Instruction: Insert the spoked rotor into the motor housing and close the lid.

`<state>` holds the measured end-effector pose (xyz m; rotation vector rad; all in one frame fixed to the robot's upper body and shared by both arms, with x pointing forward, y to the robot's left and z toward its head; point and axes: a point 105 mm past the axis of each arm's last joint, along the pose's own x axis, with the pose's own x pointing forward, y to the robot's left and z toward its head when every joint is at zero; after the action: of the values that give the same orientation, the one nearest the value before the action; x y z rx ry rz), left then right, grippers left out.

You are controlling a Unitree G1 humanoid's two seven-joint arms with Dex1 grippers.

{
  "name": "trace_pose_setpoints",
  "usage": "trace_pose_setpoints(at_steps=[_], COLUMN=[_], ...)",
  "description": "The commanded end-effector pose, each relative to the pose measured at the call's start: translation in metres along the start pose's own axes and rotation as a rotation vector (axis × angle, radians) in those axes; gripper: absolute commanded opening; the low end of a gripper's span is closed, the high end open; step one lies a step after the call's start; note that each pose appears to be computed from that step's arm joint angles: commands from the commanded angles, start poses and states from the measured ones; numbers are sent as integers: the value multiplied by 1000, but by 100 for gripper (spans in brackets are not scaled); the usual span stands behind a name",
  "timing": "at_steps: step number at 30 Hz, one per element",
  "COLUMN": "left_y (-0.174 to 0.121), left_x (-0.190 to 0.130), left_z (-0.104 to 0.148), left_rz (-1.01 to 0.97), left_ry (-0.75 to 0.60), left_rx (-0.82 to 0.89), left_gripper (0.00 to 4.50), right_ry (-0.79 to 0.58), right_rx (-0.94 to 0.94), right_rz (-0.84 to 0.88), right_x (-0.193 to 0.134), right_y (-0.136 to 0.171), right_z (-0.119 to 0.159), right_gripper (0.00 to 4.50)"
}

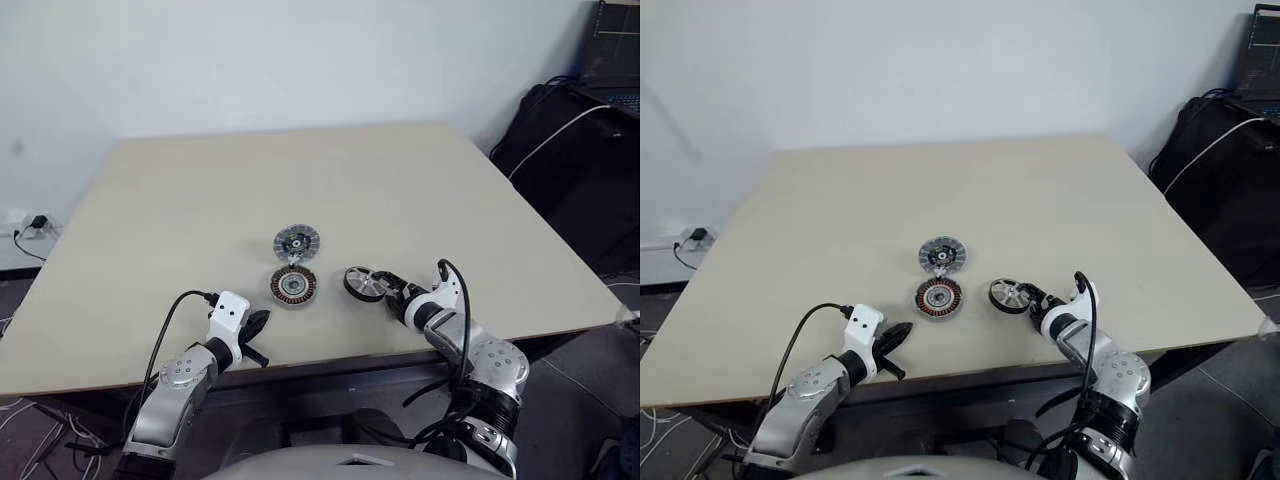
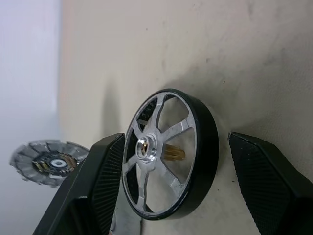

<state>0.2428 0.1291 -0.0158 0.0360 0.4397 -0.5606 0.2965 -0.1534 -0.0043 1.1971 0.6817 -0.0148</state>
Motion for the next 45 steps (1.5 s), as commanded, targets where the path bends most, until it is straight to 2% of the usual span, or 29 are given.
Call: trace_pose_setpoints(at_steps=[1,4,6,7,14,15,21,26,31,38,45], left_y=[2,2,3,3,3,3,2,2,2,3,4], left_x=[0,0,0,0,0,0,-1,-2,-2,-4,-9], left_z=[15,15,15,15,16,16,17,18,19,18,16], left_rz=[6,6,7,8,8,8,8,12,13,20,38], left_ry=[-49,-47,-47,-48,-50,-49,-49,-51,-55,-55,-50], left_rx=[20,19,19,19,19,20,19,14,13,13,9], left_gripper=[0,0,0,0,0,0,0,0,0,0,0], right_ry=[70,83,97,104,122,121,112,156,237,373,395], right_rx=[57,59,56,55,52,52,48,7,-20,-65,-95], right_rz=[57,56,55,55,43,41,57,320,430,433,361], right_x=[11,11,12,12,12,12,10,-4,-6,6,27], right_y=[13,12,12,12,8,7,10,59,83,94,91], right_z=[-27,-29,-31,-33,-37,-36,-34,-40,-57,-91,-104], right_gripper=[358,358,319,296,64,45,45,45,45,45,45])
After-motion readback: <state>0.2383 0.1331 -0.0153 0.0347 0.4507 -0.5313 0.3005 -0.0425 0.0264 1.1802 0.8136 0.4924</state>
